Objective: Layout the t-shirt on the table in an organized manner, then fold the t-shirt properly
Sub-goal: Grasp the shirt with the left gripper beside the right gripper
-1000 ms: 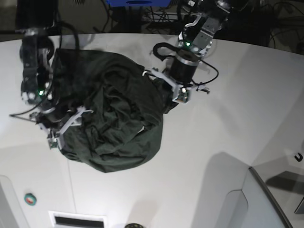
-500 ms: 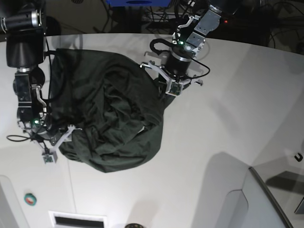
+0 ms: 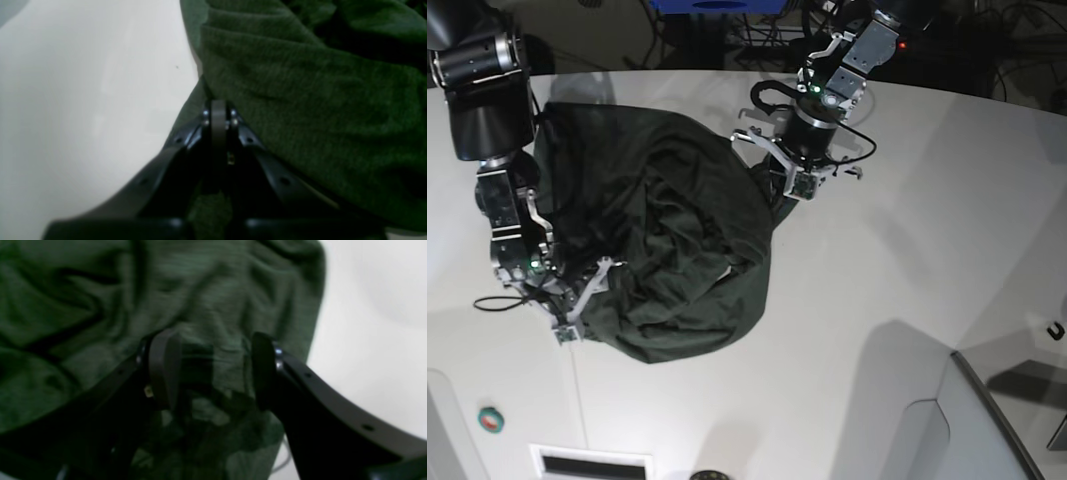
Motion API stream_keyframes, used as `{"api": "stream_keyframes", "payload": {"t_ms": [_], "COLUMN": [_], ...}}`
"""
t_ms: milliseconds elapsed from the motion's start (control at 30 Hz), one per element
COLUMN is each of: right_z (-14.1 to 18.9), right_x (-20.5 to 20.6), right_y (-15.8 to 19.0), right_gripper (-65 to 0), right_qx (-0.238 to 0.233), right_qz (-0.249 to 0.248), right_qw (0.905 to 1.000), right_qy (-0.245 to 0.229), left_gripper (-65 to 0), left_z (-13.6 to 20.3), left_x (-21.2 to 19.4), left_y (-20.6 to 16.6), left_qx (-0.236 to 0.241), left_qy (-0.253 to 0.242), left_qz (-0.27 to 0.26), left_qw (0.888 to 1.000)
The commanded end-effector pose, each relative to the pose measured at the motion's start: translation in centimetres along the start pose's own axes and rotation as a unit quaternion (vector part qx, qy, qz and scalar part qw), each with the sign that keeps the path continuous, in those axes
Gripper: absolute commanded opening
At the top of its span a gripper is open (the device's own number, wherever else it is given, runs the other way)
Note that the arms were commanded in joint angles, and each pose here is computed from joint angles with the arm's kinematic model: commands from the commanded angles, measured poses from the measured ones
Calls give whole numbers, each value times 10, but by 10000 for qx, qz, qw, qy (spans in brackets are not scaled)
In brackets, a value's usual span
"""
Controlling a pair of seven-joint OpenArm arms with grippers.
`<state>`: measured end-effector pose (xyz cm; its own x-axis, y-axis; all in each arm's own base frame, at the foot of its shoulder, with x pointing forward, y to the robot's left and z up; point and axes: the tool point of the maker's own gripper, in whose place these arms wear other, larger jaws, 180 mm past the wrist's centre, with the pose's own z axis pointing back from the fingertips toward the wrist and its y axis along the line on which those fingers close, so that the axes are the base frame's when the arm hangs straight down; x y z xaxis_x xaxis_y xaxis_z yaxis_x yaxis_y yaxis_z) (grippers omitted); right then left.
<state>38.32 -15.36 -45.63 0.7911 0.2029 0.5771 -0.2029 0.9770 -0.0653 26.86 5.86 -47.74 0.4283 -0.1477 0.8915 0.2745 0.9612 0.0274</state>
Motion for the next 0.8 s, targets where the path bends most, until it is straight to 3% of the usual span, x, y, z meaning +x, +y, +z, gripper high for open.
{"api": "stream_keyframes", "payload": {"t_ms": [0,333,400,500,767], "right_z": [4,-8,-9,-7,13], "right_x": [23,11,9,8,29], "right_y": [-4,-12,-14,-23,-36], "right_gripper": [-329,-339,-417,-650,-645], "right_qx": [-31,-81,-91,-165,-302], "right_qz": [-8,-64,-65,-25,133], "right_qw": [9996,9999,9999,9999,9988], "right_qy": [-287,-23,-36,-17,-357], "left_gripper": [-650,-650,-650,-650,-650], "left_z": [-1,-1,-1,1,2], "left_x": [12,12,12,8,7], "left_y": [0,0,0,-1,-1], "left_qx": [-8,-8,-8,-15,-16], "left_qy": [-223,-223,-223,-179,-170], "left_qz": [-4,-4,-4,7,5], "left_qw": [9998,9998,9998,9998,9999]}}
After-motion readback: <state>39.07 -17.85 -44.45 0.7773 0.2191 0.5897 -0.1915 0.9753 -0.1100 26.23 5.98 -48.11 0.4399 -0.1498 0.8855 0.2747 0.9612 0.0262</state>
